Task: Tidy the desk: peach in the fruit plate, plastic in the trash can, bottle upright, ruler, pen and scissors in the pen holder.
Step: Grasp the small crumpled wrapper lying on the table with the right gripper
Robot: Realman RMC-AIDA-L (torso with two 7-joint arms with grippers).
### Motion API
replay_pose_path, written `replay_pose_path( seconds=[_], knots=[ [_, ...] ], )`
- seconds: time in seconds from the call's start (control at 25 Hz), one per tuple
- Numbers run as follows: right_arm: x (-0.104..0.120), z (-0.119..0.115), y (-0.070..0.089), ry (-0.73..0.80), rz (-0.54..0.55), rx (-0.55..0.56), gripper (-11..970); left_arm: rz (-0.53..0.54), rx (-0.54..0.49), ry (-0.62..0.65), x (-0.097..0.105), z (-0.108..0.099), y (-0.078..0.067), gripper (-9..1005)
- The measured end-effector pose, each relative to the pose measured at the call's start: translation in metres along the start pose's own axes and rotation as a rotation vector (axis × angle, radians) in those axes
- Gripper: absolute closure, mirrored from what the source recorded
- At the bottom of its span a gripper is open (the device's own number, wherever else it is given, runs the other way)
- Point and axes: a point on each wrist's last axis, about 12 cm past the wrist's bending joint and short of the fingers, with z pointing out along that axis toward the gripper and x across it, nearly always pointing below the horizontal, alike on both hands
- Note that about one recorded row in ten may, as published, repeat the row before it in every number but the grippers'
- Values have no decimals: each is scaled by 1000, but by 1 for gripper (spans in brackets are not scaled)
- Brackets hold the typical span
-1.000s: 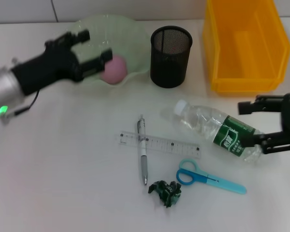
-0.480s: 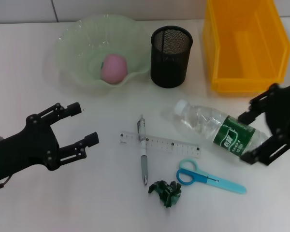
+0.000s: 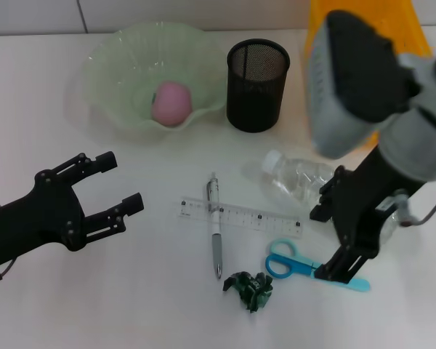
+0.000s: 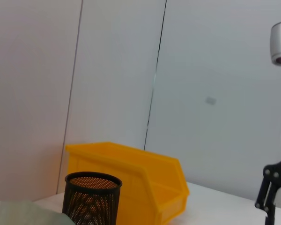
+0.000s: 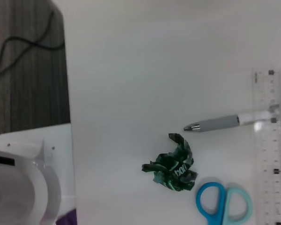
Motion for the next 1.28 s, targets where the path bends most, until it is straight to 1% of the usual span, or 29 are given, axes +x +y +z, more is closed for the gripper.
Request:
replay_pose_path(
  seconds=[0.12,0.24,0.4,0.68,1.0,1.28],
  knots=[
    [-12,11,4,34,25,14,132,-6,-5,3,1,0,0,165],
    [-21,22,5,50,76,26,131,-10,-15,8,2,-1,1,165],
    [-30,29,7,51,130,38,131,-10,-24,14,4,1,1,165],
    [-40,48,11,43,192,40,132,-9,-28,23,5,3,1,165],
    [-47,68,21,58,150,37,136,-9,-36,31,6,4,2,166],
    [-49,89,21,65,139,30,137,-8,-40,34,7,4,2,166]
  ],
)
